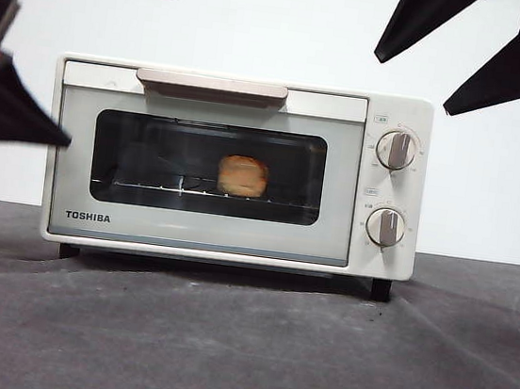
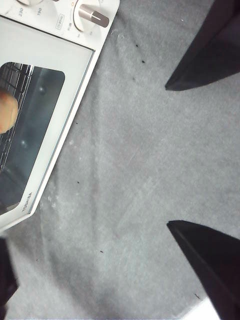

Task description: The left arm flap open the oven, the right arm pick bread and place it into oven, the left arm flap close the oven

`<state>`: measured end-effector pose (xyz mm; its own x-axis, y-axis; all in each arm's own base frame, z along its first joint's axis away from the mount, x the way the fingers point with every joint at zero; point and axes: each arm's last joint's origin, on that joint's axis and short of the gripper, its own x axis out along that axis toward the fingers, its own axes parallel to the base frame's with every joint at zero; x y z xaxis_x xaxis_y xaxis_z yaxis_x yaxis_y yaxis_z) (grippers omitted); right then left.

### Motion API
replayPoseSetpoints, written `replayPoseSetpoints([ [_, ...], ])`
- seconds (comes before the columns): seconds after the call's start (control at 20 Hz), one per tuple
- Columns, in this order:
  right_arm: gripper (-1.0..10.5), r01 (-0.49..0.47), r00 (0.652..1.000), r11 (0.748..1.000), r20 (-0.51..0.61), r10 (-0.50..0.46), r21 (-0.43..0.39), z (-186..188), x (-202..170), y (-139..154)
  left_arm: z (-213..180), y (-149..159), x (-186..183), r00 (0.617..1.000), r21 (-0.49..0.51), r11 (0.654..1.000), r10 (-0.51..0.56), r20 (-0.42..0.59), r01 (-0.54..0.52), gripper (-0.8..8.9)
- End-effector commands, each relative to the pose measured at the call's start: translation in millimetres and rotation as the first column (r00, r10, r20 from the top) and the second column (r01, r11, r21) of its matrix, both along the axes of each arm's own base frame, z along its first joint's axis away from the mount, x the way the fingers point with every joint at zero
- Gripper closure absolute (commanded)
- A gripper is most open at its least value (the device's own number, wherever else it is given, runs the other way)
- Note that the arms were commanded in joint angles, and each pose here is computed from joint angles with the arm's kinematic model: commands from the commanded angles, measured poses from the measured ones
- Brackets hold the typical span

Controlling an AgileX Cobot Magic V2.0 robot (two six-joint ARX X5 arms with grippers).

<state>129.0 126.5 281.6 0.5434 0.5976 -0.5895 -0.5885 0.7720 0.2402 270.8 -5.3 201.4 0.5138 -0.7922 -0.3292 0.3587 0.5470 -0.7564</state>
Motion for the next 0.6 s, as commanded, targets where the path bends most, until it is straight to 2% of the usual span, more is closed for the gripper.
replayPoseSetpoints([
  [0.05,5.3,-0.004,1.0,1.0,0.004,0.004,0.014,3.0,-0.5,2.2,24.4,-4.6,-10.9,0.996,0.038,0.999,-0.012,0.092,0.008,7.97],
  [0.2,5.3,-0.005,1.0,1.0,0.005,0.005,0.014,3.0,-0.5,2.2,54.6,-13.0,-40.6,0.982,0.135,0.99,0.016,0.188,-0.042,7.97],
  [0.35,5.3,-0.005,1.0,1.0,0.016,0.005,0.025,4.2,0.1,2.8,79.6,-19.7,-78.4,0.956,0.243,0.963,0.043,0.291,-0.117,7.97],
  [0.6,5.3,-0.007,0.998,0.998,0.058,0.003,0.067,9.1,2.4,5.0,101.5,-15.9,-138.0,0.887,0.394,0.865,0.114,0.447,-0.31,7.98],
])
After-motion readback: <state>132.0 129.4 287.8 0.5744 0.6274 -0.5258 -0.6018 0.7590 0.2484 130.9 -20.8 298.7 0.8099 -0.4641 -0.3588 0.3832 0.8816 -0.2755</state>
